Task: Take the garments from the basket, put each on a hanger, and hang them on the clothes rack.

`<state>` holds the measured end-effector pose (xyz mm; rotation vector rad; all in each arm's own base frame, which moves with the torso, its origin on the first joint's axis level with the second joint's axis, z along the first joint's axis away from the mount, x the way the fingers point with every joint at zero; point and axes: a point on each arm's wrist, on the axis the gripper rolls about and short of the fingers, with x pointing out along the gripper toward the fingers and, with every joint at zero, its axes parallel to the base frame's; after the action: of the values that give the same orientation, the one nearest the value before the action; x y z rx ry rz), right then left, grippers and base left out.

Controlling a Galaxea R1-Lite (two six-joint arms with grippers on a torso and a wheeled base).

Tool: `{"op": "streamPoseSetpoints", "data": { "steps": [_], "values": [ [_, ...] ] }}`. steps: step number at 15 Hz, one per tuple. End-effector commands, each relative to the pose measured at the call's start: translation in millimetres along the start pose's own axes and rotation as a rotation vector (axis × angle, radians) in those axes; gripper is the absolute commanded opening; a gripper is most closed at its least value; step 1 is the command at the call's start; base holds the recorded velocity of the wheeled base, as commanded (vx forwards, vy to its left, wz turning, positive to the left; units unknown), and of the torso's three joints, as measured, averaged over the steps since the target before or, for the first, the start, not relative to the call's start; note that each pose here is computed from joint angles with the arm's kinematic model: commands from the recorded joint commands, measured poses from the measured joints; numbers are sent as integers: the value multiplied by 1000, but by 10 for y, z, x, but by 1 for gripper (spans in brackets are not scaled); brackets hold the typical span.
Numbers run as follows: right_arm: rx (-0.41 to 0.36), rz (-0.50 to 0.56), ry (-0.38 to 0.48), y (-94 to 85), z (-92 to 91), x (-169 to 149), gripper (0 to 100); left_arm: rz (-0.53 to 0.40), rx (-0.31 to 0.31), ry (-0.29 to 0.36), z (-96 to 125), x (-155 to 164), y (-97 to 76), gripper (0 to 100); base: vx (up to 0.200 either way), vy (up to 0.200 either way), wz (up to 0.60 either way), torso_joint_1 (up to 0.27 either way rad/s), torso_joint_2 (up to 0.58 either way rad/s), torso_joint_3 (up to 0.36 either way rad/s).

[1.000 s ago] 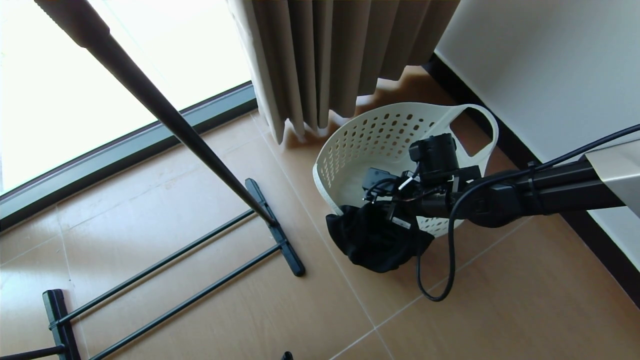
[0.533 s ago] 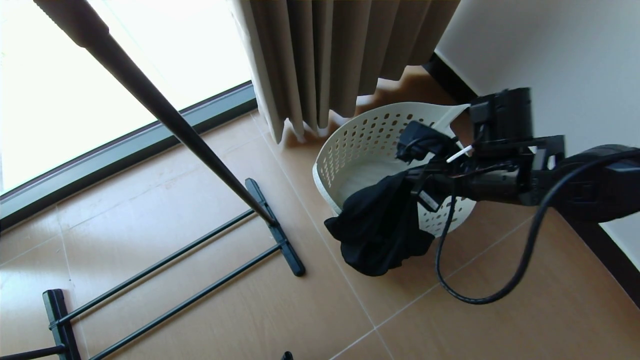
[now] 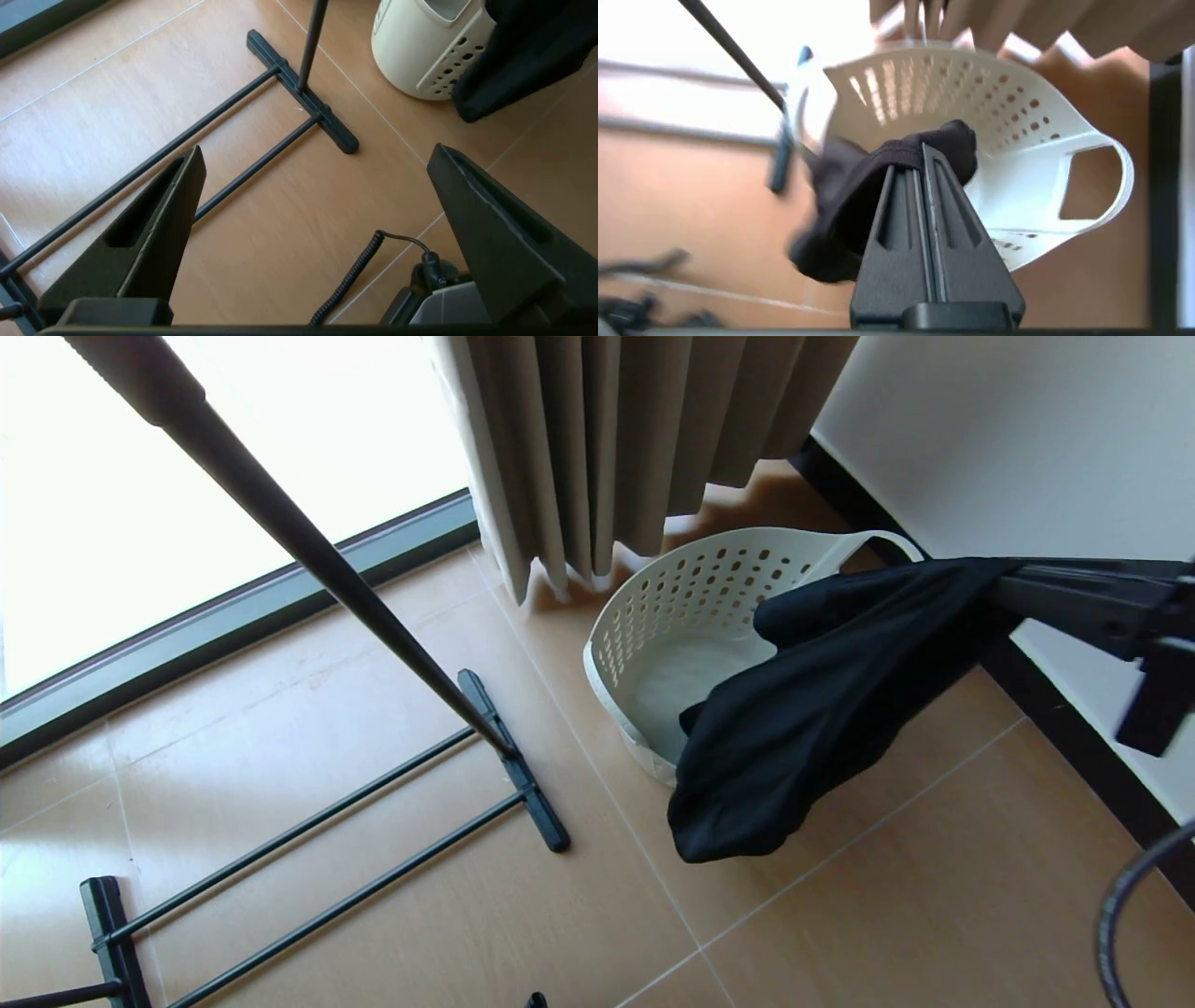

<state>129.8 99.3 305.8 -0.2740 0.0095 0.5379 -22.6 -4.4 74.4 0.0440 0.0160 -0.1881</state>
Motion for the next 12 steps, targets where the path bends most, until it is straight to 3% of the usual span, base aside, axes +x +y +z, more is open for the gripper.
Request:
{"op": "streamPoseSetpoints", "data": {
  "steps": [1,2,4,12],
  "values": [
    [167,15,-137,-9,-142,-578,0,-1,0,1,0,1,0,100,0,0,0,0,0,0],
    [218,17,-173,8,-226,-603,0,-3,3,1,0,1,-1,100,0,0,0,2,2,110],
    [241,41,-204,38,-300,-578,0,-10,5,4,-1,1,1,100,0,0,0,0,2,156],
    [233,55,-139,85,-404,-417,0,-12,6,2,-1,0,1,100,0,0,0,1,1,201]
  ]
}}
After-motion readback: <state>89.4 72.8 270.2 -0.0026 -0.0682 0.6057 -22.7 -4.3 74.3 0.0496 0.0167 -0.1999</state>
